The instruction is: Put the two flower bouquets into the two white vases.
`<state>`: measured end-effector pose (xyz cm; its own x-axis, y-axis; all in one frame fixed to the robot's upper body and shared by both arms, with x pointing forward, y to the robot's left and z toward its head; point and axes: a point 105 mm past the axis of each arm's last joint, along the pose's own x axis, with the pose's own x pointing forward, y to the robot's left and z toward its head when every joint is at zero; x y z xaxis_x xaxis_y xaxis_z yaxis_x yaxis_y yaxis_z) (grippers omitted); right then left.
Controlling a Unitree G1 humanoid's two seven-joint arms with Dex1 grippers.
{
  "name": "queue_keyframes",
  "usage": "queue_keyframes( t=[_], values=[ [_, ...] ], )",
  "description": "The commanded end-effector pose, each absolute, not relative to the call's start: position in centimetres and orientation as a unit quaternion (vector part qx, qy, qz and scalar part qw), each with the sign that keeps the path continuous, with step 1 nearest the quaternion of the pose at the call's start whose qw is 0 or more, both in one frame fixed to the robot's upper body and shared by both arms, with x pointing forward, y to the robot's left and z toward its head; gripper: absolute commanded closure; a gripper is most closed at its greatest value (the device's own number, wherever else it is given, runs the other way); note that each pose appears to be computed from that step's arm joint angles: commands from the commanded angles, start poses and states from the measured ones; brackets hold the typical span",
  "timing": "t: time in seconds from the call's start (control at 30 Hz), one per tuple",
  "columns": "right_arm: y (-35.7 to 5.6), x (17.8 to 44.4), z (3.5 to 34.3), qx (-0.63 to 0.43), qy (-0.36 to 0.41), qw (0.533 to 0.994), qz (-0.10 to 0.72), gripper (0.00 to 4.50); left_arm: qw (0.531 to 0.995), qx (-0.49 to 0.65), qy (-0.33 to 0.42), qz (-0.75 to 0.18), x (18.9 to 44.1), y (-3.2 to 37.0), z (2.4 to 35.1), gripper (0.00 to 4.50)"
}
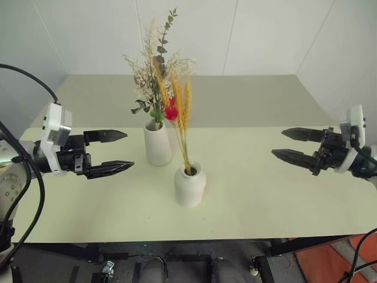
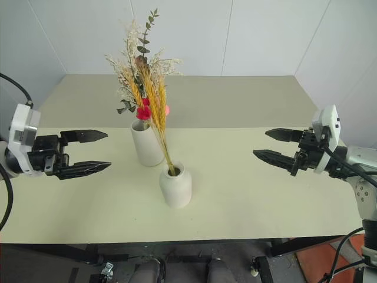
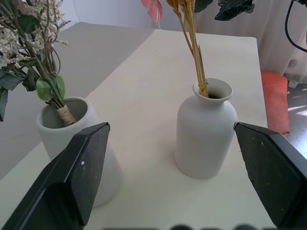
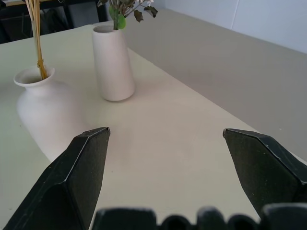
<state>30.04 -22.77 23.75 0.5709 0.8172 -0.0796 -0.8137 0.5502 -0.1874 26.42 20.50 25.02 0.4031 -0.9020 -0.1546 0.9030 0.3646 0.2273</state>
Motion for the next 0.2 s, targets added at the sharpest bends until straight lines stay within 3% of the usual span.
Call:
queue_keyframes(
  t=[0.03,0.2],
  values=[
    [-22.71,29.72,25.16,-0.121,-0.033,0.880,0.459,0.01,0.825,0.155,-0.019,-0.543,25.72,20.41,26.17,0.00],
    [-22.50,29.42,24.58,-0.117,-0.024,0.884,0.452,0.01,0.826,0.149,-0.012,-0.544,25.10,20.19,25.60,0.00]
  ],
)
